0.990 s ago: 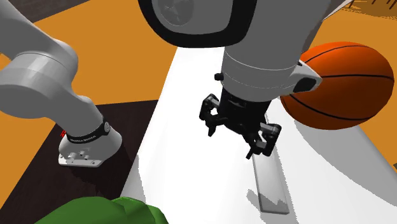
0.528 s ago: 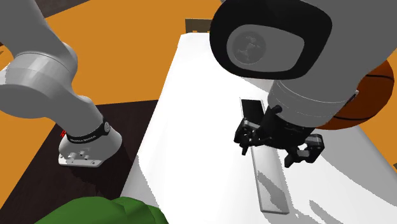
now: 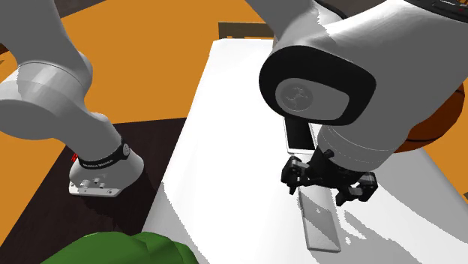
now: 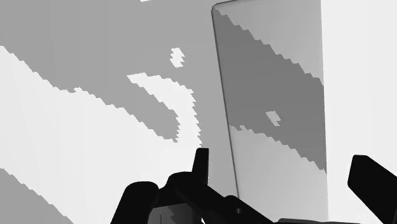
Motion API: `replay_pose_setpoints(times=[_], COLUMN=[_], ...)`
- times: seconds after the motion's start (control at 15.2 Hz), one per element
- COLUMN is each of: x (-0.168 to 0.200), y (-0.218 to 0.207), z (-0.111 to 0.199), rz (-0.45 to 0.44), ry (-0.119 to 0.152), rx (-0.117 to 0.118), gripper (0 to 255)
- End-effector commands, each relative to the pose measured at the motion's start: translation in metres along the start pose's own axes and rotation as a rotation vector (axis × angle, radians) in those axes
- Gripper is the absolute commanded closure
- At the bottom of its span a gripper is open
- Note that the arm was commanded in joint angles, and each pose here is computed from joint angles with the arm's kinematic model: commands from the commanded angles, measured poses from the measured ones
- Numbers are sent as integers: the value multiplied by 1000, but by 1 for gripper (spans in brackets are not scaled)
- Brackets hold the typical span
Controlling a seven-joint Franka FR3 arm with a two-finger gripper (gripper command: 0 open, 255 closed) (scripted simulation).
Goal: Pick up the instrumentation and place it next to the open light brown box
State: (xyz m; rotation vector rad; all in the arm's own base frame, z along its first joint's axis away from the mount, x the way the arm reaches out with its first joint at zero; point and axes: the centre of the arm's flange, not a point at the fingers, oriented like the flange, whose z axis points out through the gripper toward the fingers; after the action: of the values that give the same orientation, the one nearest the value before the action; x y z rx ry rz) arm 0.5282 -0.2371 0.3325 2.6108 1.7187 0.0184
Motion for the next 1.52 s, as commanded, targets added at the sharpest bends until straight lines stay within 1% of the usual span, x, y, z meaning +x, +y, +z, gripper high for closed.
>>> replay_pose_setpoints(times=[0.0,0.46,0.53,1.12,1.45], x=[0,0,0,0,0], y=[-1,-1,-1,-1,0], z=[7,7,7,7,-20], rz=[0,0,0,0,0], ry=[0,0,0,0,0], rx=[0,0,0,0,0], gripper=[0,0,255,255,255])
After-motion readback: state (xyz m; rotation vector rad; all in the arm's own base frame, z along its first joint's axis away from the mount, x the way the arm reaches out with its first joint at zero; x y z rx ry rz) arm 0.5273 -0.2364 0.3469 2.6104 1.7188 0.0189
